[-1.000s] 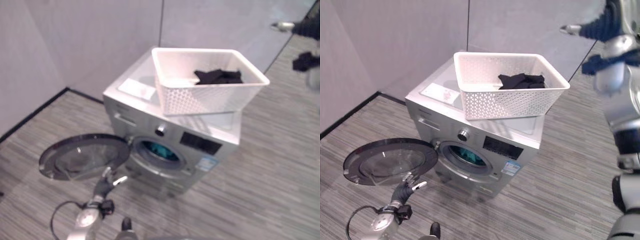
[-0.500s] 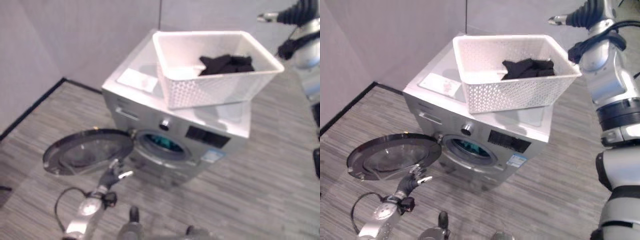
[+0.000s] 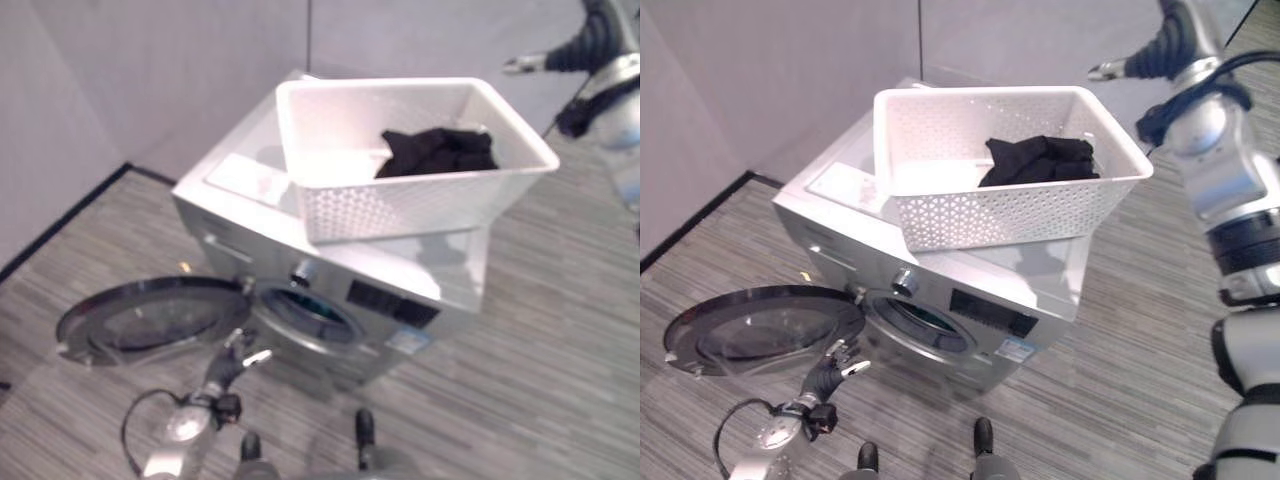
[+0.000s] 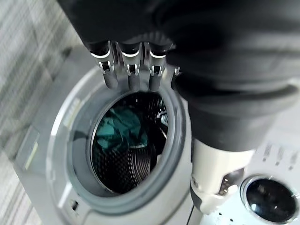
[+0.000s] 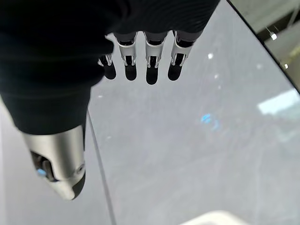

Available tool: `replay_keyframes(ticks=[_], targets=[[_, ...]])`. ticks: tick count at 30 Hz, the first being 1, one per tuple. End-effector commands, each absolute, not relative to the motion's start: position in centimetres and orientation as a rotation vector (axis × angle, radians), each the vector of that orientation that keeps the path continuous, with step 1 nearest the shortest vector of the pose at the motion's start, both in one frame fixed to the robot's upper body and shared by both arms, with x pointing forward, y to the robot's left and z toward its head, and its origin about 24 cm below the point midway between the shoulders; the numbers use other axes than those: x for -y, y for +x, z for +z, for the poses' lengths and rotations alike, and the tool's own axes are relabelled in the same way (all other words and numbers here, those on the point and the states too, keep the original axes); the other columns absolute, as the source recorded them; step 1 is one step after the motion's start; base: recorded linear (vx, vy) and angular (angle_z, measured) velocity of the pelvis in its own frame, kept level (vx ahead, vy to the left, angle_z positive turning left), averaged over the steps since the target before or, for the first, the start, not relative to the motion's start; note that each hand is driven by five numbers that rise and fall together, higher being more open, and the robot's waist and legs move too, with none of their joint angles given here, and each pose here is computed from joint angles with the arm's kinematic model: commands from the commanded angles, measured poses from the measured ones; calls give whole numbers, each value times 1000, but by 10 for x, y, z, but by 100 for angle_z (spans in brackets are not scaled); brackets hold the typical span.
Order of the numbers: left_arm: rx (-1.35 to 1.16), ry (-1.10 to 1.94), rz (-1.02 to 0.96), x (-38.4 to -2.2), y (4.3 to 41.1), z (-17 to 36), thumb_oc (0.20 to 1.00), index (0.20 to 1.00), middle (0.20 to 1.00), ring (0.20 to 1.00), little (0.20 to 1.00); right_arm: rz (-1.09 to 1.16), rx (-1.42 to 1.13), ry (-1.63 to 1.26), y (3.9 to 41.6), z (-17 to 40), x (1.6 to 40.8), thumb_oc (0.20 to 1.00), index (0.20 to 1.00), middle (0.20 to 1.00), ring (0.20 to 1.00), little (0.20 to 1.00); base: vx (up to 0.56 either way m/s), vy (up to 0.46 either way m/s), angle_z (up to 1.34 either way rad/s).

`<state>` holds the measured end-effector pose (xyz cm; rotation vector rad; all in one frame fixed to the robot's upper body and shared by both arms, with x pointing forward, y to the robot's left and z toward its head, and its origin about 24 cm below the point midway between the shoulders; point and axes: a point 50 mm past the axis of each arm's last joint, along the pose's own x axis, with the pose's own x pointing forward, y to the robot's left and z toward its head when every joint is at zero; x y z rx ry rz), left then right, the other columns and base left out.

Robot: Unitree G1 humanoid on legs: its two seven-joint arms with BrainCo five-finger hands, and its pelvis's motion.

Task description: Grab the laundry basket,head to the washer,open it,put in the laundry and shut it.

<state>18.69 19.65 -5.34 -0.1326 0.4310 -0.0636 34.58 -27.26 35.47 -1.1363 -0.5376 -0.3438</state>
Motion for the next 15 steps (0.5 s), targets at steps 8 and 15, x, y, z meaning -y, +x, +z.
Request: replay_keyframes(ticks=[8,15], targets=[[-334,-30,-230,-204,200,-26,1000,1000,1000,1000,1000,-251,473,-1146,337,437,267,1000,1000,1000,1000,1000,-1,-79,4],[-284,-12,-245,-199,212,-18,1000,1000,1000,1000,1000,-314,452,-1189,330,460,270,1000,1000,1000,1000,1000,-86,-44,10]])
